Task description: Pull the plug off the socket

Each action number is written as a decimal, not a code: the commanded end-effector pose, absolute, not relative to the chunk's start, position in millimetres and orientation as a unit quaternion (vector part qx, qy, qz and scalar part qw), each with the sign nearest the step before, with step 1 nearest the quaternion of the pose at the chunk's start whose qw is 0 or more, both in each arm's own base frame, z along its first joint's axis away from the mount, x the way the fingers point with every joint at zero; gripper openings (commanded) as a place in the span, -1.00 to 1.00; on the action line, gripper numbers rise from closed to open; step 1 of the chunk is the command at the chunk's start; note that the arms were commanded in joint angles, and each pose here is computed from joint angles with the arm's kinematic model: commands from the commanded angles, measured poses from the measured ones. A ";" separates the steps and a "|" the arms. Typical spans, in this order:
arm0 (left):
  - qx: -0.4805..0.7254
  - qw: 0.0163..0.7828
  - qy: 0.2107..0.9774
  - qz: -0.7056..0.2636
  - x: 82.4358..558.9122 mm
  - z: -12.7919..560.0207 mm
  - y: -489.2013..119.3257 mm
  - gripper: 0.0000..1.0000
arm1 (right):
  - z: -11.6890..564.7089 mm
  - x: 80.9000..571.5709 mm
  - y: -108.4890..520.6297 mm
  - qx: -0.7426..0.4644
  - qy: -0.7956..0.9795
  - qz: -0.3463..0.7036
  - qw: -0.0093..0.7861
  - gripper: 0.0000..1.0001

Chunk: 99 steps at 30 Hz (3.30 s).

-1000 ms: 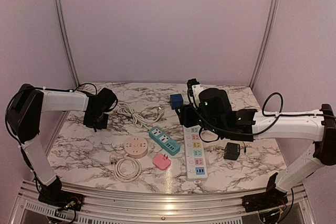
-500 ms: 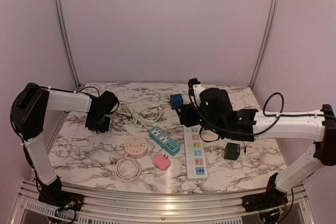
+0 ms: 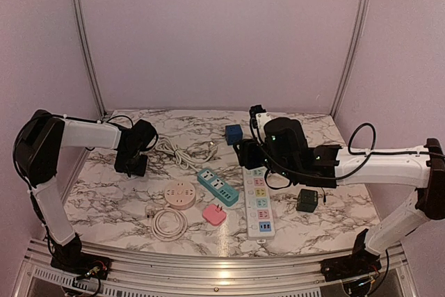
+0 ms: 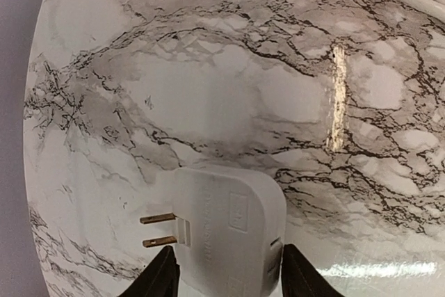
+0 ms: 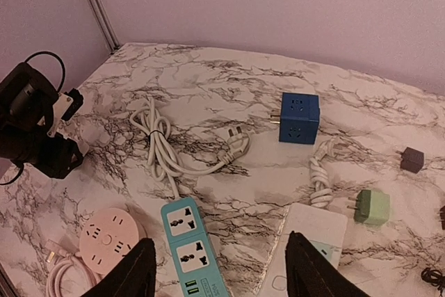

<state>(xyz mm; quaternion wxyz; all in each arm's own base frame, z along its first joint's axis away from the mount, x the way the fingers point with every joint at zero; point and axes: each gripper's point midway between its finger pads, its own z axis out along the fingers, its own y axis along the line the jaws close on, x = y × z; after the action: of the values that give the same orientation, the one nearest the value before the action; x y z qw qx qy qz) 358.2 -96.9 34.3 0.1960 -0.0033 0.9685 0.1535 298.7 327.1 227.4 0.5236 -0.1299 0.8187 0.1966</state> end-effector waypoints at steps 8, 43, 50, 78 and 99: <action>0.001 0.262 0.964 0.046 371.2 85.9 -129.6 0.62 | 226.5 305.7 300.6 -0.096 0.828 0.143 0.533 0.44; -0.071 0.583 0.796 -0.148 361.1 200.7 -49.5 0.98 | 224.8 363.4 -2.0 0.166 0.719 -0.033 0.674 0.97; -0.103 0.592 0.797 -0.069 353.0 170.4 -14.1 0.98 | 192.8 359.9 -45.6 0.174 0.714 -0.083 0.672 0.97; -0.103 0.677 0.727 0.048 369.5 138.4 32.9 0.98 | 155.0 374.7 -20.2 0.043 0.695 -0.099 0.711 0.97; -0.064 0.656 0.751 0.034 381.4 127.6 19.5 0.98 | 153.2 376.4 -22.4 0.050 0.698 -0.104 0.706 0.97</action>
<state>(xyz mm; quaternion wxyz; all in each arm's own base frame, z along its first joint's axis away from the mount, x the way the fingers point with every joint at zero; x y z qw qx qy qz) 374.2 24.5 117.1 0.6428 -0.0826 0.7607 0.0370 370.9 -20.3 127.6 0.6716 0.0391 0.7324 -0.1049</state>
